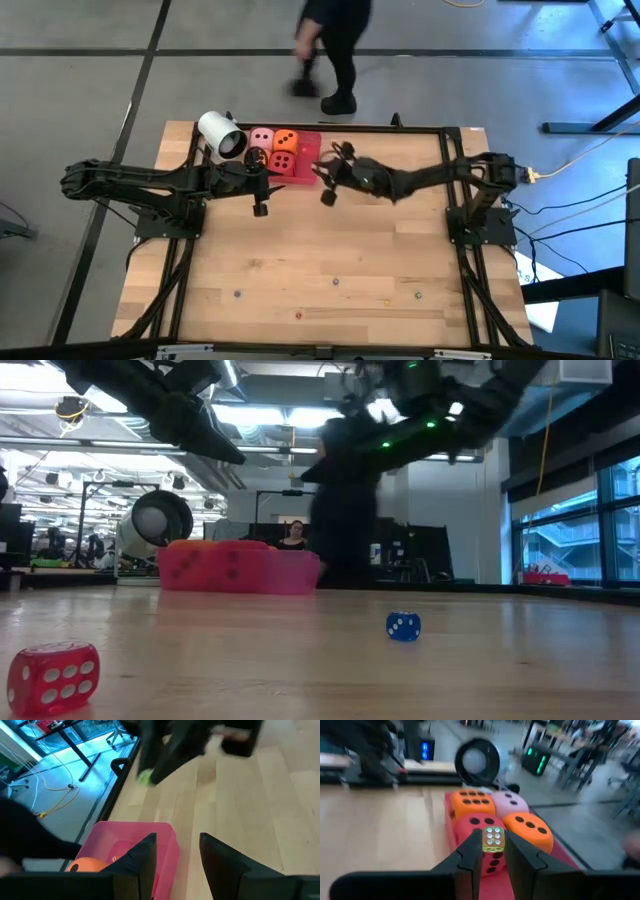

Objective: Pick & Place Dice
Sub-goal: Put the small light green die into the red bin, then put the left small blue die into the red bin

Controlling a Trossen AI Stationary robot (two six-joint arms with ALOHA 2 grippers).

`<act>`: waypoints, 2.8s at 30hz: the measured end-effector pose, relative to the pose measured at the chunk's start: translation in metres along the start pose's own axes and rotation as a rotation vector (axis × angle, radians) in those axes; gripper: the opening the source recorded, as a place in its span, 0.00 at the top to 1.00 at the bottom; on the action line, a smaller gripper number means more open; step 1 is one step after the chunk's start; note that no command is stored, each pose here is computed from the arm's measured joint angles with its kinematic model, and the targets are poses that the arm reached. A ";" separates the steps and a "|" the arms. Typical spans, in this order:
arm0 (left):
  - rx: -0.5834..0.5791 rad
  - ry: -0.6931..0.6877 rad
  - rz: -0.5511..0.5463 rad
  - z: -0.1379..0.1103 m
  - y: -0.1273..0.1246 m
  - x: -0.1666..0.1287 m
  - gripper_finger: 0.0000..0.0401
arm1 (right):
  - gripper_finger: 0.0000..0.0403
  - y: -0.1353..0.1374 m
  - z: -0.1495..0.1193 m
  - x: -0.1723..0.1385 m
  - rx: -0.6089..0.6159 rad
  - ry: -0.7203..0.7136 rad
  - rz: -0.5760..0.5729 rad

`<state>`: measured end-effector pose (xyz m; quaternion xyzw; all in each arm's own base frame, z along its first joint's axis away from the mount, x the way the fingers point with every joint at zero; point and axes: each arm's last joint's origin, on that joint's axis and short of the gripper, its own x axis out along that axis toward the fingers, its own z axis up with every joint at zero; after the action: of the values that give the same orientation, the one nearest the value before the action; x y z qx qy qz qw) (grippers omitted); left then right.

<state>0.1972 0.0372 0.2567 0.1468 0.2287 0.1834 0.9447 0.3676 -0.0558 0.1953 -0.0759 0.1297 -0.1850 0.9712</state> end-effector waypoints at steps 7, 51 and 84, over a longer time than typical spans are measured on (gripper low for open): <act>0.010 0.000 0.001 0.000 0.000 0.000 0.64 | 0.81 -0.041 0.012 0.049 -0.013 0.293 0.042; -0.036 0.038 -0.077 -0.005 -0.005 0.000 0.64 | 0.56 -0.055 0.049 0.044 0.131 0.639 0.200; -0.210 0.540 -0.778 -0.041 -0.158 -0.091 0.64 | 0.56 0.024 -0.018 -0.016 0.115 0.878 0.213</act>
<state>0.1461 -0.1329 0.1997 -0.0983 0.4838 -0.1298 0.8599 0.3568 -0.0292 0.1766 0.0776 0.5256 -0.1055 0.8406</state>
